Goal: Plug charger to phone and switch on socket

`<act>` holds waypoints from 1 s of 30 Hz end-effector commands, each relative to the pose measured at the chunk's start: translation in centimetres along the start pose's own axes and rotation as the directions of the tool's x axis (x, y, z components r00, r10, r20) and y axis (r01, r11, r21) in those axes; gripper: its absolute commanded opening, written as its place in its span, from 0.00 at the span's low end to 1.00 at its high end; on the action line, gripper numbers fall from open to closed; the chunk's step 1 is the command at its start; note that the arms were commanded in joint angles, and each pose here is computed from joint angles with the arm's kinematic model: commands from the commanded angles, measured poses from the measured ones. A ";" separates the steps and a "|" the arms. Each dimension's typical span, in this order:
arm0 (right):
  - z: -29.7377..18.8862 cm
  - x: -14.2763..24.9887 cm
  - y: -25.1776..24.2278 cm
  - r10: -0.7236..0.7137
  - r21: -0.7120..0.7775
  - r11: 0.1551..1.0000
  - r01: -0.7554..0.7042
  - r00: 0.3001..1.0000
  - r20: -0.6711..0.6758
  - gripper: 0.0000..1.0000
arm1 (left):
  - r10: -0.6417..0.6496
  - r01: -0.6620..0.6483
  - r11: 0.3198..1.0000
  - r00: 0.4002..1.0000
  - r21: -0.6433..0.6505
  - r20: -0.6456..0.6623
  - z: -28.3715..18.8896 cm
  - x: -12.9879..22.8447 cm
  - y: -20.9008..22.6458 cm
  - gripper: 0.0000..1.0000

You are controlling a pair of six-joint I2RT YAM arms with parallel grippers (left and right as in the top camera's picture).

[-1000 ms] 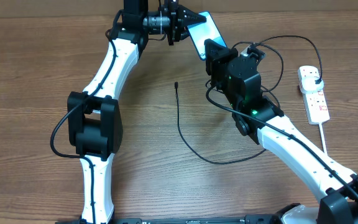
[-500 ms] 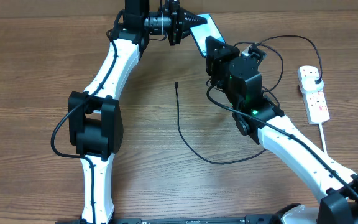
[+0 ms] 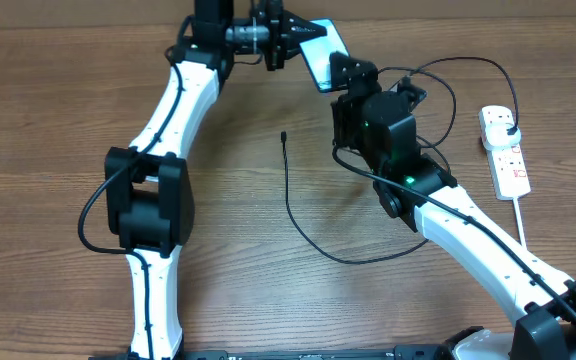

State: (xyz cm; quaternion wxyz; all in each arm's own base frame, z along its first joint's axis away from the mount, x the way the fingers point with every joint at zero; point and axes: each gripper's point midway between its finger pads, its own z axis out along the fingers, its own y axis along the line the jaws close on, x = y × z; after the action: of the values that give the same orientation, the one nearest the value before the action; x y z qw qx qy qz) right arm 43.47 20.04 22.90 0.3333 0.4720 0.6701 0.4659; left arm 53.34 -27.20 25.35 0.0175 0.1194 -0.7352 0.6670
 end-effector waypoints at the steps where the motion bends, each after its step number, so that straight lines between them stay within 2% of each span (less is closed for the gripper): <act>1: -0.3 0.5 -0.4 -0.098 0.039 0.994 0.099 0.995 -0.033 1.00 | 0.149 -0.147 0.988 0.988 0.038 -0.032 -4.5 -0.8 -0.5 0.04; 5: -0.7 0.7 -3.4 -0.288 0.146 0.943 0.299 0.953 -0.091 1.00 | 0.195 -0.192 0.979 0.980 0.070 -0.037 -9.1 -1.6 -0.5 0.04; 9: -1.8 0.3 -7.8 -0.305 0.317 0.887 0.335 0.942 -0.142 1.00 | 0.204 -0.199 0.975 0.978 0.099 -0.040 -13.2 -2.0 -0.6 0.04; 11: -2.7 0.2 -9.8 -0.360 0.382 0.829 0.407 0.913 -0.192 1.00 | 0.225 -0.220 0.969 0.974 0.108 -0.030 -15.0 -2.2 -0.7 0.04; 13: -3.5 0.0 -11.5 -0.450 0.414 0.744 0.525 0.851 -0.270 1.00 | 0.243 -0.240 0.964 0.970 0.114 -0.014 -16.5 -2.5 -0.6 0.04; 14: -3.8 -0.1 -11.9 -0.485 0.415 0.708 0.572 0.820 -0.303 1.00 | 0.246 -0.245 0.963 0.969 0.113 0.001 -17.3 -2.8 -0.6 0.04; 15: -4.3 0.5 -12.6 -0.569 0.359 0.618 0.699 0.713 -0.409 1.00 | 0.243 -0.244 0.963 0.970 0.112 0.024 -18.5 -3.2 -0.5 0.04; 17: -4.5 2.1 -12.7 -0.626 0.234 0.555 0.798 0.586 -0.514 1.00 | 0.241 -0.245 0.963 0.970 0.111 0.041 -19.4 -3.4 -0.5 0.04; 18: -4.6 2.7 -12.7 -0.637 0.185 0.541 0.820 0.544 -0.546 1.00 | 0.242 -0.245 0.963 0.969 0.111 0.046 -19.7 -3.5 -0.5 0.04; 20: -5.0 3.7 -12.9 -0.633 0.132 0.540 0.831 0.505 -0.588 1.00 | 0.240 -0.245 0.963 0.969 0.110 0.056 -20.2 -3.7 -0.4 0.04; 23: -5.2 4.2 -12.9 -0.607 0.104 0.556 0.825 0.488 -0.627 0.92 | 0.249 -0.254 0.961 0.967 0.109 0.059 -20.3 -3.7 -0.4 0.04; 28: -3.6 4.2 -11.9 -0.585 0.092 0.485 0.869 0.402 -0.705 0.90 | 0.251 -0.255 0.961 0.967 0.110 0.051 -19.9 -3.6 -0.5 0.04; 30: -2.1 4.4 -11.0 -0.582 0.084 0.461 0.884 0.372 -0.723 0.84 | 0.252 -0.256 0.960 0.967 0.110 0.048 -19.7 -3.5 -0.5 0.04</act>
State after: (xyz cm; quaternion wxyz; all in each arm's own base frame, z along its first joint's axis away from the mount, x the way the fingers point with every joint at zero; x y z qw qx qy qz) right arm 33.88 20.60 11.57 0.1411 0.0501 0.9688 0.1977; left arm 54.90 -6.75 26.35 -0.0889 0.0638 -0.7073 0.6984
